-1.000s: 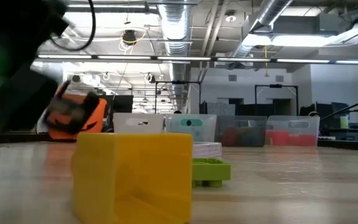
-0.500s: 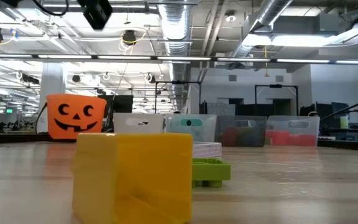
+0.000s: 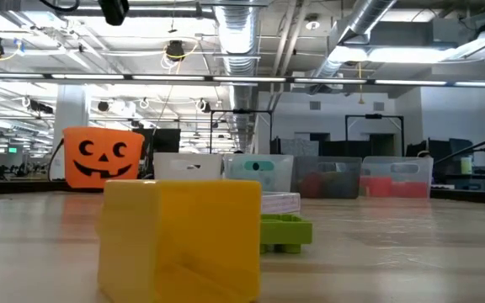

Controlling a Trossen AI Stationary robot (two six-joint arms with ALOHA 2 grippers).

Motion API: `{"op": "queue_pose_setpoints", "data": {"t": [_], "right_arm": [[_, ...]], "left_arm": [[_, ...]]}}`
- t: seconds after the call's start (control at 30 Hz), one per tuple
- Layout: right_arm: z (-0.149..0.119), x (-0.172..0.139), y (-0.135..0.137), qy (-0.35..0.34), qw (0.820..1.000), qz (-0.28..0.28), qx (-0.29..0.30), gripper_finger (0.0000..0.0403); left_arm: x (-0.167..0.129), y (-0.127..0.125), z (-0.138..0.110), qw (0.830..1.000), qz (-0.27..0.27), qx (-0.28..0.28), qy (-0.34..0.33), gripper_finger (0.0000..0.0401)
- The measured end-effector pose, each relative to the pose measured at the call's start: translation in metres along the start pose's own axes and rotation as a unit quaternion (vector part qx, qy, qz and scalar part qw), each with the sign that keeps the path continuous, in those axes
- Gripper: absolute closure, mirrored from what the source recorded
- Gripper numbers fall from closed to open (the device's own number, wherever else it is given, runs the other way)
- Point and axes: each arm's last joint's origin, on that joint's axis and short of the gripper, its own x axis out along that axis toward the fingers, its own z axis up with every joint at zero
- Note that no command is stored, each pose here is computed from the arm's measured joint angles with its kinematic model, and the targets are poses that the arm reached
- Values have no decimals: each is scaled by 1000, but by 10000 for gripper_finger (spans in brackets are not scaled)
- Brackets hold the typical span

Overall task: Pick & Place Toys
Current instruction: Put the large green game piece into the right transparent bin

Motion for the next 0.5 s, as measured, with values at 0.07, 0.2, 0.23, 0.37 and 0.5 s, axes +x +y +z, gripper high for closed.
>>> {"op": "queue_pose_setpoints", "data": {"t": [0.07,0.2,0.23,0.37,0.5], "right_arm": [[2,2,-11,19,1000,7,6,278],[8,5,-27,37,999,26,23,278],[10,5,-30,37,999,28,24,278],[14,6,-39,34,999,19,25,278],[15,6,-43,36,999,15,26,278]], "left_arm": [[0,-3,0,1000,-3,2,6,275],[4,-6,-1,999,11,30,38,275],[5,-6,-2,998,16,41,48,275],[10,-7,-2,997,23,48,53,275],[17,-8,-4,996,30,54,58,275]]}}
